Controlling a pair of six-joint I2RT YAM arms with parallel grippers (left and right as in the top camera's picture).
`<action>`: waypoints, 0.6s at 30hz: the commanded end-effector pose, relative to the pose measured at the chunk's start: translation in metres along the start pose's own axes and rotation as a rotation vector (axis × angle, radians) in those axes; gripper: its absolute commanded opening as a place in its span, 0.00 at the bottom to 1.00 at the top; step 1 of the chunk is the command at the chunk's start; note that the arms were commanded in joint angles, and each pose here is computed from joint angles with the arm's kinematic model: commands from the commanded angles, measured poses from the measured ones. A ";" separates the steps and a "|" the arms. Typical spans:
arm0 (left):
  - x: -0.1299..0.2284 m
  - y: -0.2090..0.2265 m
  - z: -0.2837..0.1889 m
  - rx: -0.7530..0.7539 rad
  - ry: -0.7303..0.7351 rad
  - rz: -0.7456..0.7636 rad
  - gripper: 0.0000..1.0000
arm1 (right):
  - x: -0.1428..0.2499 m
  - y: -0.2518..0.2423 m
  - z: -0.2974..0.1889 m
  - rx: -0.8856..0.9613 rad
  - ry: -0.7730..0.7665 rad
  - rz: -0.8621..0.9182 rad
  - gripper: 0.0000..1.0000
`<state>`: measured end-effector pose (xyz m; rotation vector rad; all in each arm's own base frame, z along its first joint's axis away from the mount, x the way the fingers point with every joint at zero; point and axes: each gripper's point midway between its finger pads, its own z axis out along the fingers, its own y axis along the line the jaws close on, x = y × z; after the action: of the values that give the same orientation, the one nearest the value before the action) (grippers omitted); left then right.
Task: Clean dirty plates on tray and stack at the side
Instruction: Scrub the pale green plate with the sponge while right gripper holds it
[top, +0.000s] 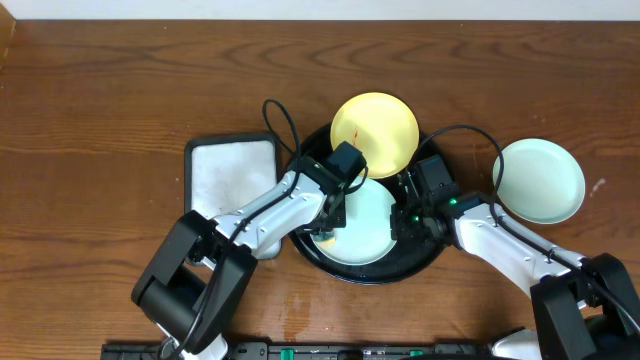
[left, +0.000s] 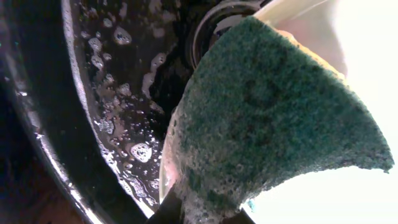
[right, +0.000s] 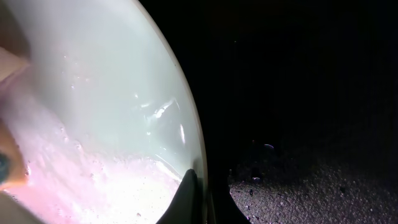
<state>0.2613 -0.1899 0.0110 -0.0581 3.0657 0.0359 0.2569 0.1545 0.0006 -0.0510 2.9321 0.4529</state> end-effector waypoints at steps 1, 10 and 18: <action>-0.016 0.065 0.009 -0.313 -0.079 0.042 0.08 | 0.016 -0.032 0.009 0.143 0.038 -0.004 0.01; -0.004 0.016 0.019 -0.043 0.016 0.017 0.08 | 0.016 -0.032 0.009 0.143 0.037 -0.004 0.01; 0.011 -0.067 0.009 0.314 0.107 -0.077 0.08 | 0.016 -0.032 0.009 0.142 0.038 -0.004 0.01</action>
<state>0.2788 -0.2320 0.0136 -0.0819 3.0218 -0.3039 0.2578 0.1548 0.0008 -0.0537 2.9276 0.4477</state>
